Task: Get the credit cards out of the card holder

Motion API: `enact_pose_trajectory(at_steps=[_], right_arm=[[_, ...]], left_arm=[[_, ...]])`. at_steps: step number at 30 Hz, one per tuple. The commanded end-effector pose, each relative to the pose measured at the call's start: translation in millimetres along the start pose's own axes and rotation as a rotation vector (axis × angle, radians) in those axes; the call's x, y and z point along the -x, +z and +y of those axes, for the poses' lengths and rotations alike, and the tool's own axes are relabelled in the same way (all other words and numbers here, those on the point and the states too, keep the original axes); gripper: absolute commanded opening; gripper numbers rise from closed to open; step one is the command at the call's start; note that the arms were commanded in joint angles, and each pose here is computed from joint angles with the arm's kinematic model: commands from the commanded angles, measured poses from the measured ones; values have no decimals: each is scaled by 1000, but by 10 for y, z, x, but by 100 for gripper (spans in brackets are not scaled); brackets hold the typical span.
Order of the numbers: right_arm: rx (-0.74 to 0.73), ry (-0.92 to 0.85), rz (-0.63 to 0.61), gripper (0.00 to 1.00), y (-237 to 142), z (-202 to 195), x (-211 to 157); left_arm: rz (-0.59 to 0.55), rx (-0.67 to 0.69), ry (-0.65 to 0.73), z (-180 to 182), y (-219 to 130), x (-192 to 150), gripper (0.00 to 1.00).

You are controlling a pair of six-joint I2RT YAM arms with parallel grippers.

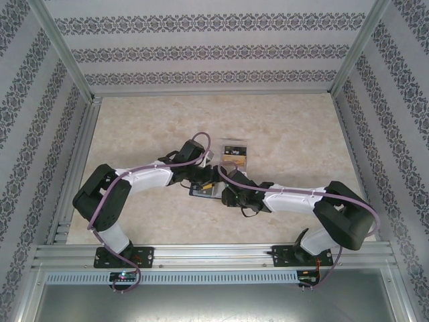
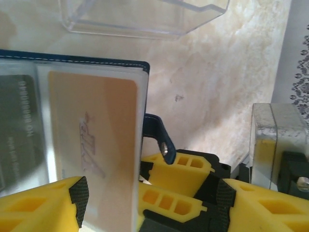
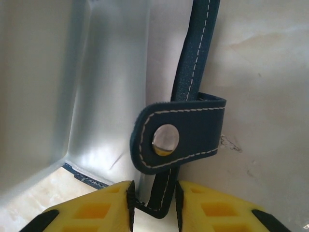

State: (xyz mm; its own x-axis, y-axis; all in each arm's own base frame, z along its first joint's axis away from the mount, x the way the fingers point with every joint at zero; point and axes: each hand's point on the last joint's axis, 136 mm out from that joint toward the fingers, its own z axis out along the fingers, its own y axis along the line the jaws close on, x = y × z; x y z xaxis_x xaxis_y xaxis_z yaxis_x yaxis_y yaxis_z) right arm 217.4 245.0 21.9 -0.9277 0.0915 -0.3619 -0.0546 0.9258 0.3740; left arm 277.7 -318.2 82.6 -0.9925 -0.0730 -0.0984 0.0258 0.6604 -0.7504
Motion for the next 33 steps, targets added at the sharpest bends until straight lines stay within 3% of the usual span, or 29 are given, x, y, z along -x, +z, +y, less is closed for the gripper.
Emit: enact_pose_trajectory(at_steps=[1, 6, 13, 21, 23, 27, 33], right_arm=[[8, 24, -48, 34, -81, -10, 50], [-2, 58, -86, 37, -184, -150, 90], [-29, 45, -133, 34, -364, -255, 187], [-5, 16, -124, 18, -367, -130, 410], [1, -2, -110, 14, -336, -60, 449], [12, -23, -93, 13, -272, 48, 508], [-6, -38, -25, 12, -104, 83, 459]], left_arm=[[7, -71, 25, -191, 15, 11, 73], [26, -82, 33, -244, 93, 23, 73], [-30, 50, 9, -34, 31, 113, 72], [-95, 184, -75, 362, -135, 179, 53], [-84, 190, -81, 405, -110, 152, 42], [-73, 202, -93, 468, -68, 130, 36], [-47, 230, -107, 572, -21, 80, 36]])
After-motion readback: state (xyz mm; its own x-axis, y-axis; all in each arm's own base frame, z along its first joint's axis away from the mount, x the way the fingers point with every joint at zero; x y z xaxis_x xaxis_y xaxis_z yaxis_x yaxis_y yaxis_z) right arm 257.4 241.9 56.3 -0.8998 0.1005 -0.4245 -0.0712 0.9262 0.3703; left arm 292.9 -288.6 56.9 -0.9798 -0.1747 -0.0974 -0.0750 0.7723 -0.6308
